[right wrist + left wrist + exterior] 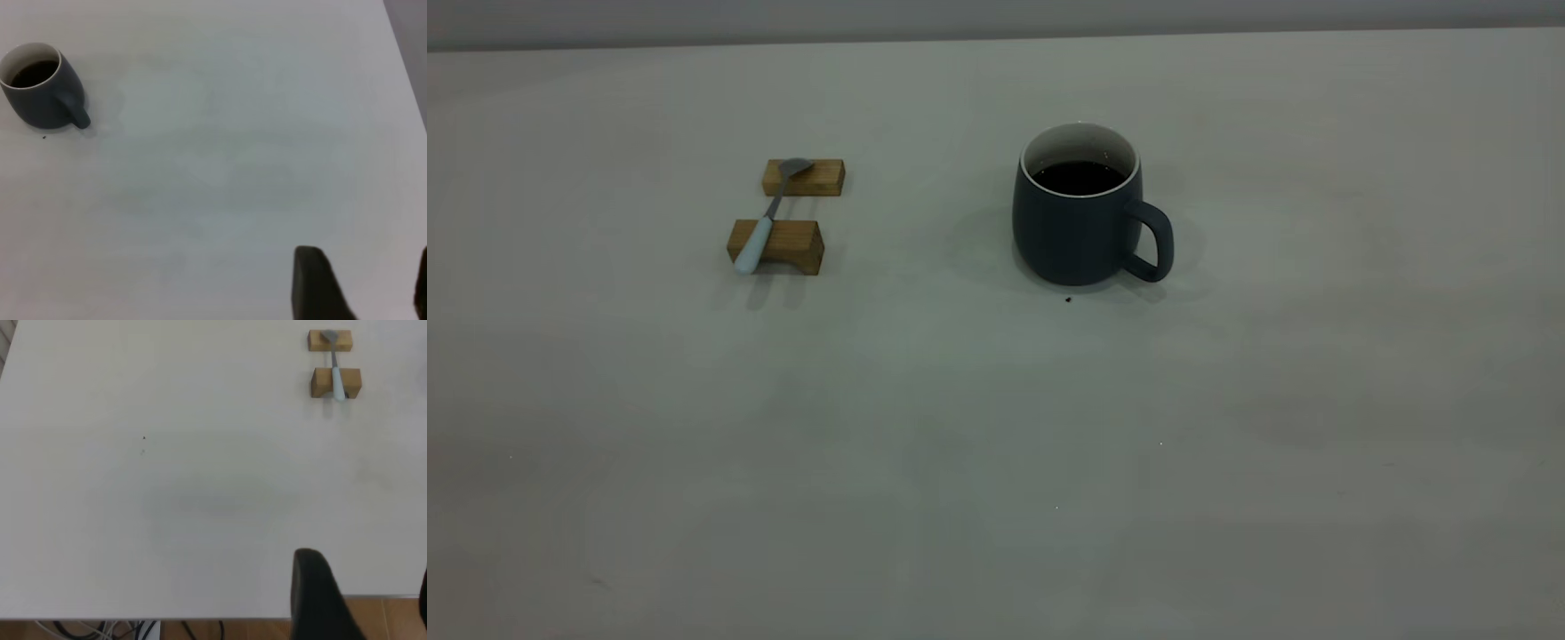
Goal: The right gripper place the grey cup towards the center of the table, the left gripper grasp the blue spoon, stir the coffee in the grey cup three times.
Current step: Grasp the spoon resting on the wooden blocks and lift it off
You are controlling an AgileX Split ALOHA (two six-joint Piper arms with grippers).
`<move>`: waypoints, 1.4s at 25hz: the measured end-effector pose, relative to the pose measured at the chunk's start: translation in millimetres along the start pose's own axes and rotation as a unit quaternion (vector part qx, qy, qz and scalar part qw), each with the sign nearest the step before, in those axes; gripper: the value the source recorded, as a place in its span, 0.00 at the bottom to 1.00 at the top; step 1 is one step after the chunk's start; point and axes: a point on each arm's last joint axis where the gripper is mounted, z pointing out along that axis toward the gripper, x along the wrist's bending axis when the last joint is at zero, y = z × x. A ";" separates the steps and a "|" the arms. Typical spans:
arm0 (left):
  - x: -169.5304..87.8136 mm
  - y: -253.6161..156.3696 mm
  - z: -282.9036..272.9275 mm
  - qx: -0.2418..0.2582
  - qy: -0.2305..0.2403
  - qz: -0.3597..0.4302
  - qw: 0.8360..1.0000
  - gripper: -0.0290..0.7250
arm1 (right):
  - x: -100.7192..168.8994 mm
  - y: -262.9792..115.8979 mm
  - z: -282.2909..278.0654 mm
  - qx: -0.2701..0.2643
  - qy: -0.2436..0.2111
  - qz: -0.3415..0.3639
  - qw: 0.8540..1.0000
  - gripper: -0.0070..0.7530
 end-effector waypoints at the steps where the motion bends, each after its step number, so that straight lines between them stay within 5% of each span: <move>1: 0.0 0.0 0.0 0.000 0.000 0.000 1.000 0.63 | 0.0 0.0 0.0 0.000 0.000 0.000 1.000 0.49; 10: 4.0 -0.1 -0.2 0.001 0.022 0.007 1.000 0.62 | 0.0 -0.1 0.0 0.000 0.000 0.000 1.000 0.32; 18: 3.0 27.8 -0.8 -0.032 0.013 -0.012 0.999 0.62 | 0.0 -0.1 0.0 0.000 0.000 0.000 1.000 0.31; 26: -4.4 108.4 73.5 0.120 -0.044 -0.057 0.990 0.62 | 0.0 -0.2 0.0 0.001 0.000 0.000 1.000 0.32; 35: -16.9 147.1 186.4 0.225 -0.124 -0.073 0.964 0.62 | 0.0 -0.3 0.0 0.001 0.000 0.000 1.000 0.32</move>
